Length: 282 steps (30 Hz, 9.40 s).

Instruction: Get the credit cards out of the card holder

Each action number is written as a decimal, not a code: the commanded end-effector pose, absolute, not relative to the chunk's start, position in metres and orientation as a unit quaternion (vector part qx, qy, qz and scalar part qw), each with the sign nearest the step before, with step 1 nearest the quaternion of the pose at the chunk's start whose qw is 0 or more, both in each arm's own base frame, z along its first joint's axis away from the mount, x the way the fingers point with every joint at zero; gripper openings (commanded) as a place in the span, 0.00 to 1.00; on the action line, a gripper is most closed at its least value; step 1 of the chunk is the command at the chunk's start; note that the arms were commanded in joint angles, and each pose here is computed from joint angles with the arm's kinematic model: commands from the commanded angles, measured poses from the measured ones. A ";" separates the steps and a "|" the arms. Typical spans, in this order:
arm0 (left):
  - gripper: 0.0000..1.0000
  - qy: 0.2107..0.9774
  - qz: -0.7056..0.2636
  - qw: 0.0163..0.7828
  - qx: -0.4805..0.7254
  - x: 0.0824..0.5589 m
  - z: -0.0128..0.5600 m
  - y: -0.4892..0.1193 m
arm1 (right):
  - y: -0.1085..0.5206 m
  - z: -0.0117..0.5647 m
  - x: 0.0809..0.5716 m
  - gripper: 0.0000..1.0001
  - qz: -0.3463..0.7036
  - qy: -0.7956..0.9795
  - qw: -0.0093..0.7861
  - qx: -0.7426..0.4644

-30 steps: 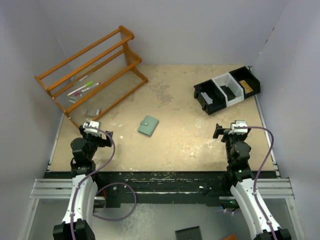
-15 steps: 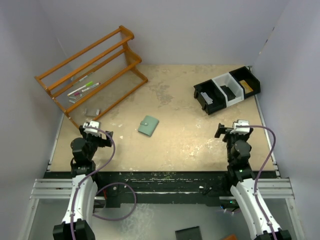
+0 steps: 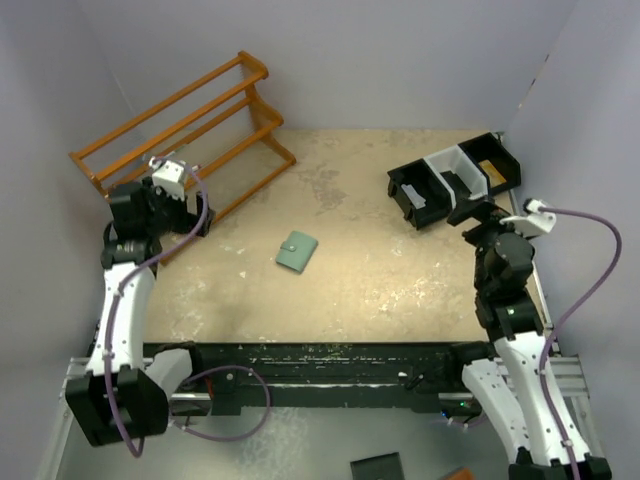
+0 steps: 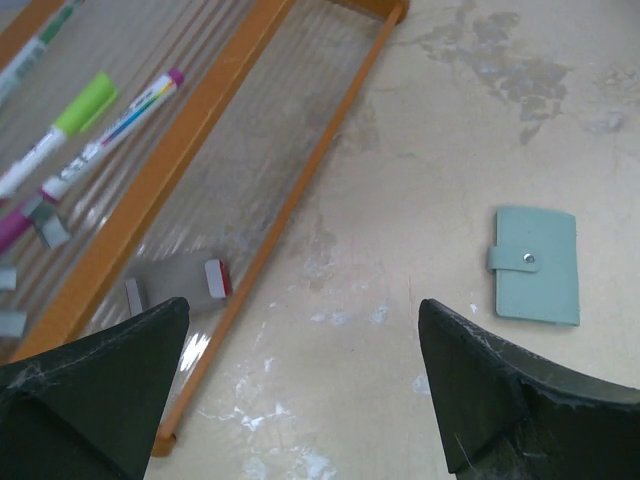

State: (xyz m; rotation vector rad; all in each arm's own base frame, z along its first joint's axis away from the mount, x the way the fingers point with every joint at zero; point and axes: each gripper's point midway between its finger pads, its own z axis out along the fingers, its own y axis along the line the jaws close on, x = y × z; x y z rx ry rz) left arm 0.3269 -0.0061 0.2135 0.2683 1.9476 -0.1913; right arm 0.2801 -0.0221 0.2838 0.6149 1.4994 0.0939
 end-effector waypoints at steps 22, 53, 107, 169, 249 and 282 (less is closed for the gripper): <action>0.99 0.853 -0.188 0.322 0.365 0.319 0.129 -0.146 | 0.192 0.137 0.337 0.89 0.134 0.881 0.453 0.022; 0.60 0.858 -0.218 0.215 0.412 0.365 0.014 -0.229 | 0.051 0.192 0.411 0.92 0.010 0.882 0.456 0.116; 0.00 0.808 -0.235 0.344 0.416 0.258 0.276 -0.184 | 0.129 0.101 0.445 0.13 -0.054 0.922 0.383 -0.012; 0.00 0.677 -0.472 0.428 0.369 0.209 0.394 -0.230 | 0.371 0.359 0.179 0.66 0.682 0.577 0.379 -0.244; 0.00 0.864 -0.086 0.452 0.206 0.300 0.250 -0.110 | 0.403 0.336 0.228 0.00 0.390 0.787 0.451 -0.157; 0.88 0.805 -0.184 0.485 0.287 0.266 0.299 -0.137 | 0.330 0.320 0.252 0.00 0.397 0.781 0.459 -0.149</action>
